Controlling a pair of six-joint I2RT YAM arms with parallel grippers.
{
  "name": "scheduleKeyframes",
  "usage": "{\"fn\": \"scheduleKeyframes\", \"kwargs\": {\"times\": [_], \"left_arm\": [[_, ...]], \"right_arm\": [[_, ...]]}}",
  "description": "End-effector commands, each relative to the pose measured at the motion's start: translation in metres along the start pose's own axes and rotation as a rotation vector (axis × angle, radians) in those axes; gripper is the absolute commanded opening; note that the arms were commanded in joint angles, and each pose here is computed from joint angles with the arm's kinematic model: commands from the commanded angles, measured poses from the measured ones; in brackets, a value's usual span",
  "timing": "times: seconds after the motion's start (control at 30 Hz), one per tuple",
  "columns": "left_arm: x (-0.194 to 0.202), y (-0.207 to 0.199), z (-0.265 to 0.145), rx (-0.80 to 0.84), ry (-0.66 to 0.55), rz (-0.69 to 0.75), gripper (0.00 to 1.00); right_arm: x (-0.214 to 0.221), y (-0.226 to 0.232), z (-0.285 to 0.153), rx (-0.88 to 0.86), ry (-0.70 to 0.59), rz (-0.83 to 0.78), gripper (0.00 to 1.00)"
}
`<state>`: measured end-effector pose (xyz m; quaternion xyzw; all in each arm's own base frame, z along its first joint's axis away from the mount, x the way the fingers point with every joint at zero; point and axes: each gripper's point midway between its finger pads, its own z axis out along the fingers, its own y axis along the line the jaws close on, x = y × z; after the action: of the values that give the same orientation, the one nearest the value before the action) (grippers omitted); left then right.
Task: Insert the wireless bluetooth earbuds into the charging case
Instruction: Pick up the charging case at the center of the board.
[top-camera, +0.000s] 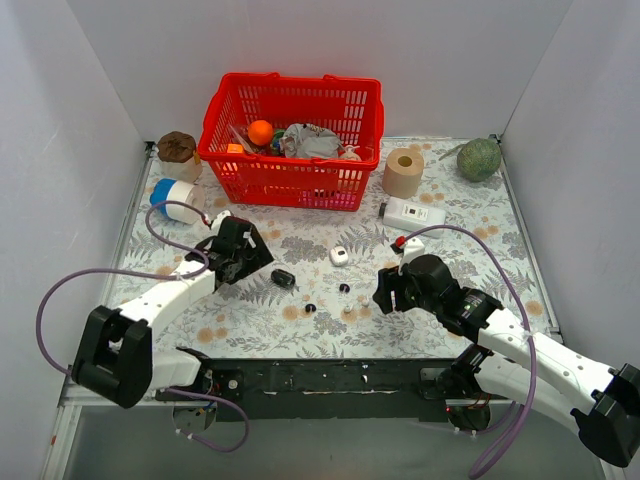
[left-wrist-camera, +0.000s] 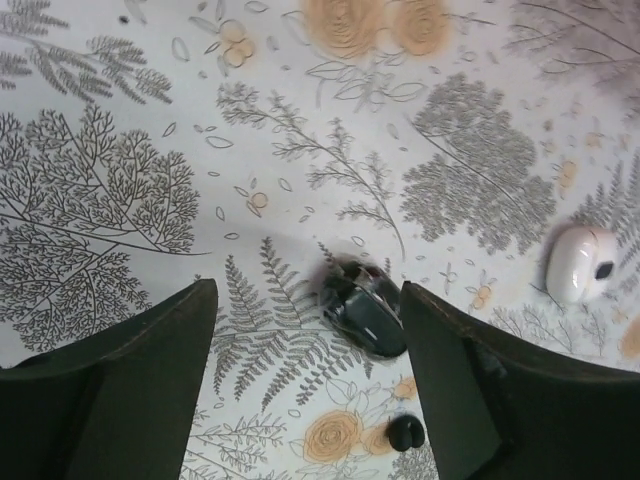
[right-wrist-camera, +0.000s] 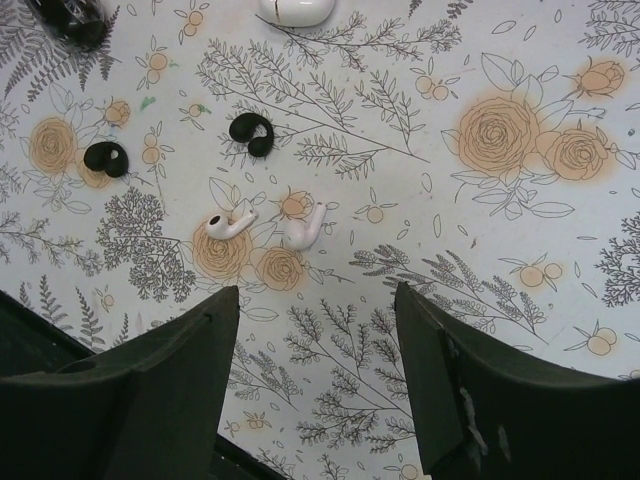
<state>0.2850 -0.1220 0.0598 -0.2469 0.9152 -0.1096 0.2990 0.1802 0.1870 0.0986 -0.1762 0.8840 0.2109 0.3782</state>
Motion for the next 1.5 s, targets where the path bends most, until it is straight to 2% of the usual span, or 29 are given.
{"fn": "scheduleKeyframes", "kwargs": {"times": [0.0, 0.07, 0.2, 0.3, 0.63, 0.67, 1.03, 1.47], "left_arm": [[-0.027, -0.026, -0.037, 0.155, -0.091, 0.157, 0.97], [-0.03, -0.031, -0.043, 0.193, -0.106, 0.222, 0.98], [0.011, -0.056, -0.055, 0.397, 0.104, 0.374, 0.98], [0.021, -0.067, -0.061, 0.477, 0.091, 0.475, 0.98], [0.025, -0.068, -0.034, 0.33, 0.103, 0.677, 0.98], [0.028, -0.061, -0.025, 0.275, 0.123, 0.688, 0.98], [0.042, -0.048, 0.001, 0.178, 0.184, 0.748, 0.98], [0.052, -0.047, 0.019, 0.107, 0.197, 0.84, 0.98]], "right_arm": [[-0.02, 0.0, -0.005, 0.015, -0.055, -0.029, 0.72], [-0.023, 0.001, -0.005, 0.012, -0.059, -0.031, 0.72], [-0.025, 0.005, -0.004, -0.002, -0.054, -0.039, 0.72], [-0.027, 0.007, -0.004, -0.009, -0.053, -0.041, 0.72], [-0.026, 0.012, -0.003, -0.034, -0.036, -0.038, 0.72], [-0.026, 0.013, -0.003, -0.035, -0.032, -0.038, 0.72], [-0.022, 0.014, 0.001, -0.043, -0.013, -0.042, 0.72], [-0.016, 0.011, 0.001, -0.034, -0.007, -0.046, 0.73]]}}
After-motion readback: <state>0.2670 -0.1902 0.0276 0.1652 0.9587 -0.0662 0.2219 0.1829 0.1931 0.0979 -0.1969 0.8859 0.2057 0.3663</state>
